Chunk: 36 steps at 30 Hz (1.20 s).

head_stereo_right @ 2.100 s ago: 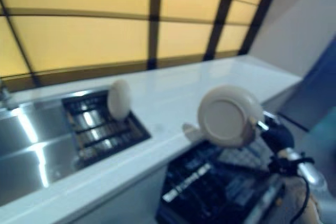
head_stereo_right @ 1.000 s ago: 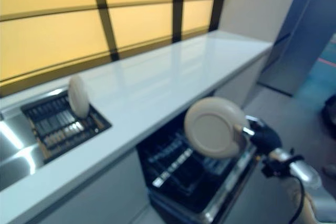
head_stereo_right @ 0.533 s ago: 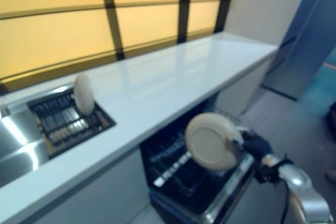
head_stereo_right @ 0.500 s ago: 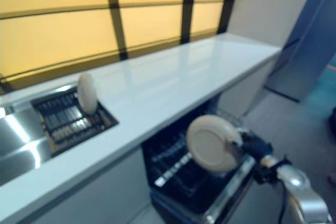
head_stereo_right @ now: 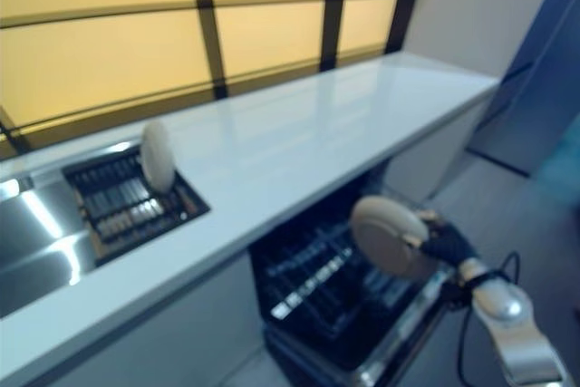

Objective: Take plates into dishwasher

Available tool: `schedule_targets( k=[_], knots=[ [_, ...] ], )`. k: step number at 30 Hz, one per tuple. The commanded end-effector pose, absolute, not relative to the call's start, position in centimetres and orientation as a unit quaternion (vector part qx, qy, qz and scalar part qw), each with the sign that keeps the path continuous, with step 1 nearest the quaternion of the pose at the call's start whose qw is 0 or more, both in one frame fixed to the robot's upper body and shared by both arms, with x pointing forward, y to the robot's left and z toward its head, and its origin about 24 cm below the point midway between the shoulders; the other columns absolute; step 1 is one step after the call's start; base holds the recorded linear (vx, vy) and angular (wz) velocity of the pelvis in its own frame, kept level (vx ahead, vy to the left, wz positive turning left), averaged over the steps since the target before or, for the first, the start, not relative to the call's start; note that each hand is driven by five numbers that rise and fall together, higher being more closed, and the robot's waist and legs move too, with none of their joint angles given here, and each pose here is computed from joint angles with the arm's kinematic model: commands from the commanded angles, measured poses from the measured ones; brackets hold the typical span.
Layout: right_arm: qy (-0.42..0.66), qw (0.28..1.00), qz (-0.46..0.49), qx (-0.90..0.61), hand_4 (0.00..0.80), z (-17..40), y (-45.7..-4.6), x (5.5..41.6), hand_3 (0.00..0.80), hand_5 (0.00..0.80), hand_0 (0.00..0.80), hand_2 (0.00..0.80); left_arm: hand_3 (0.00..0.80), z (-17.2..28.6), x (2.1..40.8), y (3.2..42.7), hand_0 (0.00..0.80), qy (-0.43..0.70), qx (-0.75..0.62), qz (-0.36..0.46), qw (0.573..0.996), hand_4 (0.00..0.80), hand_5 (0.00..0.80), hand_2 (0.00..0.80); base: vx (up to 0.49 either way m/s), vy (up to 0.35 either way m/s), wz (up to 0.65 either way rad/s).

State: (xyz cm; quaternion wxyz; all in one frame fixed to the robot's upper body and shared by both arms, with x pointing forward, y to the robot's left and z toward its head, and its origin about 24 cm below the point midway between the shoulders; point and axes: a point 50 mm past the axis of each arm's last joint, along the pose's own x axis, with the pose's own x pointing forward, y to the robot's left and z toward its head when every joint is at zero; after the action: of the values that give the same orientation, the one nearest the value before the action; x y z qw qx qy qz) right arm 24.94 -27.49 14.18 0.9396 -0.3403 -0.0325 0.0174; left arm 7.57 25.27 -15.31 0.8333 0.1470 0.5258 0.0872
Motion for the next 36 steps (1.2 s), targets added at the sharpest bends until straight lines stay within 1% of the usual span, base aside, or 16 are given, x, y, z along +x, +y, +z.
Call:
schedule_targets(
  k=[1, 8, 16, 21, 27, 36],
  knots=[
    [-0.151, 0.903, -0.005, -0.403, 0.800, 18.8, -26.4, 24.4, 0.800, 0.800, 0.800, 0.800, 0.000, -15.0, 8.7, 25.5, 0.000, 0.514, 0.165, 0.074, 0.838, 0.000, 0.000, 0.000, 0.000, 0.000, 0.00],
    [-0.172, 0.876, -0.016, -0.450, 0.800, 18.7, -25.7, 24.1, 0.800, 0.800, 0.800, 0.800, 0.000, -15.1, 8.6, 25.2, 0.000, 0.516, 0.161, 0.073, 0.838, 0.000, 0.000, 0.000, 0.000, 0.000, 0.00],
    [-0.186, 0.861, -0.006, -0.473, 0.800, 18.1, -24.7, 23.7, 0.800, 0.800, 0.800, 0.800, 0.000, -15.2, 8.7, 24.8, 0.000, 0.513, 0.160, 0.069, 0.840, 0.000, 0.000, 0.000, 0.000, 0.000, 0.00],
    [-0.184, 0.870, 0.010, -0.458, 0.800, 16.9, -23.7, 23.6, 0.800, 0.800, 0.800, 0.800, 0.000, -15.2, 8.7, 24.4, 0.000, 0.512, 0.159, 0.066, 0.841, 0.000, 0.000, 0.000, 0.000, 0.000, 0.00],
    [-0.158, 0.897, 0.052, -0.410, 0.800, 14.5, -21.7, 23.8, 0.800, 0.800, 0.800, 0.800, 0.000, -15.2, 9.1, 23.6, 0.000, 0.506, 0.158, 0.056, 0.846, 0.000, 0.000, 0.000, 0.000, 0.000, 0.00],
    [-0.142, 0.916, 0.110, -0.360, 0.800, 13.7, -20.2, 23.8, 0.800, 0.800, 0.800, 0.800, 0.000, -15.2, 9.4, 23.7, 0.000, 0.507, 0.167, 0.054, 0.844, 0.000, 0.000, 0.000, 0.000, 0.000, 0.00]
  ],
)
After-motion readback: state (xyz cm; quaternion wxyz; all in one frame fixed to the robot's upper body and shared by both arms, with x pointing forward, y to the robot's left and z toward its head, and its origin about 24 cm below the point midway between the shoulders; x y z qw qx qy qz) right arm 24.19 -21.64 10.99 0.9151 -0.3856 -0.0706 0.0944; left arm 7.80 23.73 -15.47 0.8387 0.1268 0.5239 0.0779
